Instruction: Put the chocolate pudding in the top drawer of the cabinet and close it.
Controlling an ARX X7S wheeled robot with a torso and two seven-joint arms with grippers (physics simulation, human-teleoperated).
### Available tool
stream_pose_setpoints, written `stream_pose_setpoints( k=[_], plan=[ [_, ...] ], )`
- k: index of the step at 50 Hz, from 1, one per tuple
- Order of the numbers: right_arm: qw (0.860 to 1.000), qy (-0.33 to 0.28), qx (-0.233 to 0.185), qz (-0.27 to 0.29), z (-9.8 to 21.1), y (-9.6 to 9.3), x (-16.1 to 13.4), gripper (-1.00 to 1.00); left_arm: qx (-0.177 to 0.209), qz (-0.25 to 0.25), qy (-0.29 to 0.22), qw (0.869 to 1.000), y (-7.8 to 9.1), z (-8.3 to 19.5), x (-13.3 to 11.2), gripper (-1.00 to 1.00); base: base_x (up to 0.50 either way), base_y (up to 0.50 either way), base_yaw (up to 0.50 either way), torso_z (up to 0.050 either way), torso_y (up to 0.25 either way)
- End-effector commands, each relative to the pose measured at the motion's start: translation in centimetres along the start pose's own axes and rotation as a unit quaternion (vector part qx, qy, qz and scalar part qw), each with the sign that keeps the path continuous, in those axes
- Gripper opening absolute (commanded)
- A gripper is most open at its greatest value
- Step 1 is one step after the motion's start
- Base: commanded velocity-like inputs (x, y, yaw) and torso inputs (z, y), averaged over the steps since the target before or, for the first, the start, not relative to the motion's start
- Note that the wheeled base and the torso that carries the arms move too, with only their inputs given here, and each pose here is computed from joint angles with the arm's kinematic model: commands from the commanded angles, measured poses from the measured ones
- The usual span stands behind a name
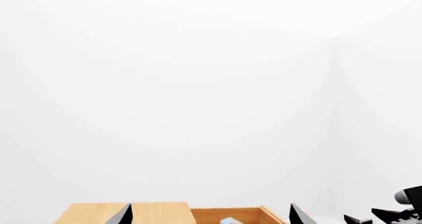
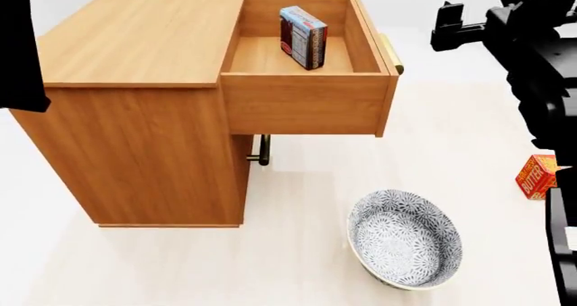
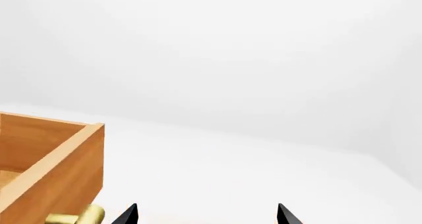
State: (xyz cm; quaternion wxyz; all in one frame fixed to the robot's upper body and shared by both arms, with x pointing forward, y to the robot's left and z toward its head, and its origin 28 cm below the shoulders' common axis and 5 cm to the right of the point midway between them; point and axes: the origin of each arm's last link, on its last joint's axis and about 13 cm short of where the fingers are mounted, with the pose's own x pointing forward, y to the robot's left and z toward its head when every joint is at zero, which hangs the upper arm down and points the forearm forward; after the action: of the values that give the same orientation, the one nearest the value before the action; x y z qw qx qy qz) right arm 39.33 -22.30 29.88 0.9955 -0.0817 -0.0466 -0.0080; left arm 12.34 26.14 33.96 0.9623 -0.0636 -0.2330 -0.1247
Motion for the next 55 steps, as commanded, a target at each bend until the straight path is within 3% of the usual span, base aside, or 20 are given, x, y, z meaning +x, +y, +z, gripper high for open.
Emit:
stream_pose_setpoints(
  k=[1,22,55],
  plan=[
    [0.999,0.031,0.003,-0.014,-3.8,-0.1,-0.6,1.0,-0.003,0.001,0.002,1.0,0.1,-0.3,0.1,1.0,0.0,0.0,0.0,0.0,0.0],
    [0.998,0.061,0.025,0.006,-7.5,1.9,-1.2,1.0,0.0,-0.002,0.002,1.0,-0.1,0.0,0.3,1.0,0.0,0.0,0.0,0.0,0.0],
    [0.996,0.057,0.042,0.063,-7.7,5.1,-0.1,1.0,-0.001,0.004,0.003,1.0,0.0,-0.1,-0.1,1.0,0.0,0.0,0.0,0.0,0.0]
  ],
)
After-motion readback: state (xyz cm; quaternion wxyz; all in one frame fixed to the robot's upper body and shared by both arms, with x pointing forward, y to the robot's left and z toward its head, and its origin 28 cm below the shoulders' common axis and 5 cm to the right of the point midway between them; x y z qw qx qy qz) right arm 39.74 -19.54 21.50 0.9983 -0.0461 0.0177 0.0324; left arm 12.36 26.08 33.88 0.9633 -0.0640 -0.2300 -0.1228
